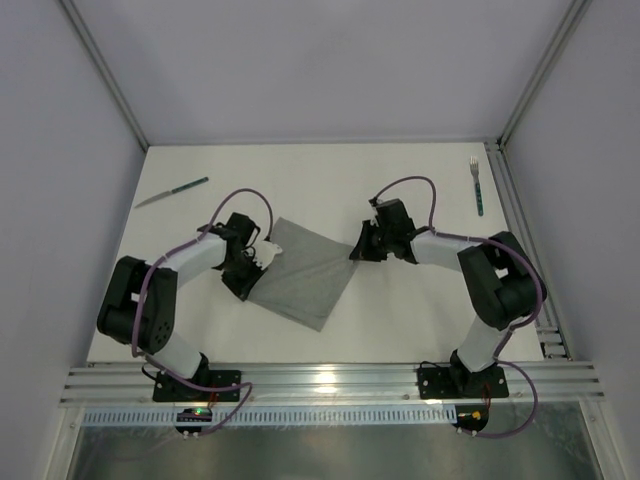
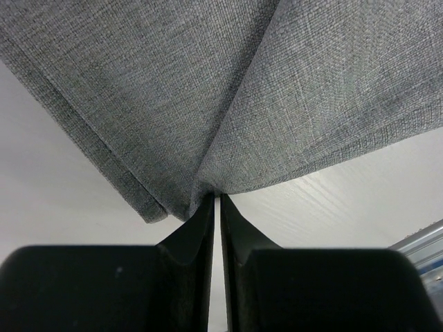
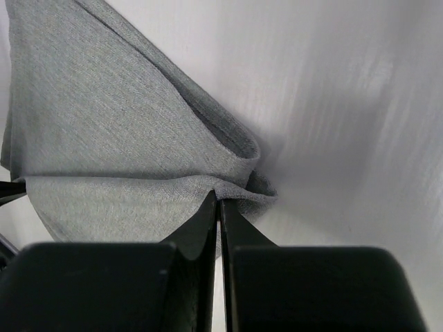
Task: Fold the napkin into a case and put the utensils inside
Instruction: Smooth out the upper triangle-folded napkin at the center of the board.
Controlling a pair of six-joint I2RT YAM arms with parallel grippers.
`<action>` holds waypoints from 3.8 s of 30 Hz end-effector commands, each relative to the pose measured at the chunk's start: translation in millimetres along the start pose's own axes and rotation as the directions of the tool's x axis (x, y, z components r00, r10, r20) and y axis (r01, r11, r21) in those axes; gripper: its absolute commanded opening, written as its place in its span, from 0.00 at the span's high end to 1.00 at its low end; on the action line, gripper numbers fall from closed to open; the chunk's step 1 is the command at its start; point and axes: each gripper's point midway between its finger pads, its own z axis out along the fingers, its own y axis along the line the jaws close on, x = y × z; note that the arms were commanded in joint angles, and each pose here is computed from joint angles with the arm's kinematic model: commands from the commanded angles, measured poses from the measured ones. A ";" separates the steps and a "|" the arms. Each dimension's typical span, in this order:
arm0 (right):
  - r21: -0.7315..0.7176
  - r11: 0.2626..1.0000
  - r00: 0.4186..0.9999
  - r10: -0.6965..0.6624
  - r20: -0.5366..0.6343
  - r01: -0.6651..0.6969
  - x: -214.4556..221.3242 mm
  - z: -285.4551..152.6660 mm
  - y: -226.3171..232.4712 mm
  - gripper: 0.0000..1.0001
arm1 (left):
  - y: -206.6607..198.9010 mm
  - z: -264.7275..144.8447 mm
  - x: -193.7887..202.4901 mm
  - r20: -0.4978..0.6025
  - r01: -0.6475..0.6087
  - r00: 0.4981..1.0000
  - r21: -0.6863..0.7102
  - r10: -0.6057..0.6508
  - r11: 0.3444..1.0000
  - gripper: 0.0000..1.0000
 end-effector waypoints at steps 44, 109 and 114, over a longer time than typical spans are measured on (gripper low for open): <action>-0.023 0.719 0.692 -0.676 -0.253 0.694 151.9 -33.2 85.6 0.54 | 20.1 -9.9 2.5 0.022 0.069 0.997 -0.053 -0.068 0.996 0.75; -0.043 0.888 0.872 -0.457 -0.175 0.457 48.4 -62.3 72.7 0.48 | 27.6 -43.4 -11.6 0.106 0.101 0.990 -0.074 -0.093 0.992 0.69; 0.014 0.964 0.960 -0.263 -0.094 0.265 -15.0 -51.6 27.6 0.49 | 27.4 -39.8 -15.1 0.113 0.117 0.988 -0.065 -0.109 0.991 0.64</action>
